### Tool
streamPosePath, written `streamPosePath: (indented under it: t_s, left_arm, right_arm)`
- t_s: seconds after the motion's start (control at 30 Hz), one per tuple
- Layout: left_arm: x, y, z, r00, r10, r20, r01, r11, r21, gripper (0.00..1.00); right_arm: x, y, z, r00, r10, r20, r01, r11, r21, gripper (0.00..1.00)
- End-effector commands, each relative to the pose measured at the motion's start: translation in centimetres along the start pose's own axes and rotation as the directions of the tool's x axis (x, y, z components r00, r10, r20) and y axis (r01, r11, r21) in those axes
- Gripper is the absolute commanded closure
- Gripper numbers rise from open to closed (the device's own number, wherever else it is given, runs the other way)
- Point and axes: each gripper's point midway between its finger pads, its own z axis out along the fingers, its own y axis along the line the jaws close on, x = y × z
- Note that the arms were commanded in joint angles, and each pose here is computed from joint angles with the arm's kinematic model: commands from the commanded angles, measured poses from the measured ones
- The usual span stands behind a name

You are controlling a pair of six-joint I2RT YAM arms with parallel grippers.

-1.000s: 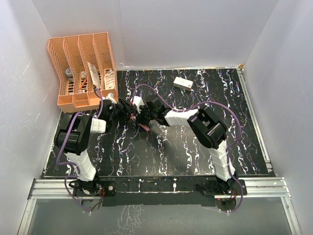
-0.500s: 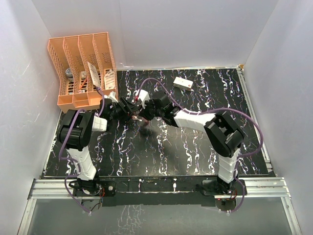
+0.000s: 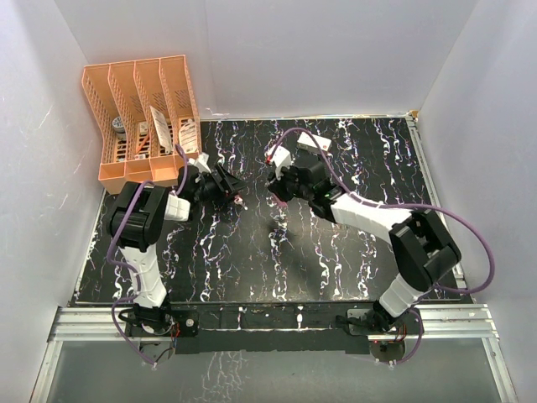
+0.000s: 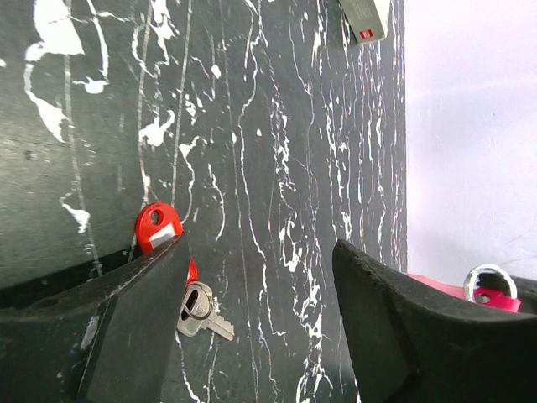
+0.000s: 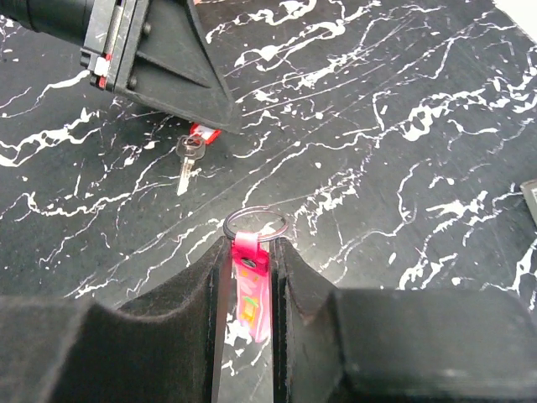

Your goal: Put the keys on the keyring

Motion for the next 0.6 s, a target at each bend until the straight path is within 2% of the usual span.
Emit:
streamPosePath:
  t_s: [0.0,0.57]
  left_arm:
    - [1.2,-1.2,0.7,0.998,0.037,-0.043,-0.036,0.999,0.038,0.33]
    - [5.2,-2.8,0.7,0.994,0.064,-0.094,-0.059,0.997,0.054,0.33]
  right_arm:
    - [-1.9,-0.5,-2.0,0.998,-0.014,0.066,0.013,1.0,0.021,0.96]
    - [1.3,3.8,-2.7,0.996,0.051,0.068,-0.04,0.986,-0.159,0.96]
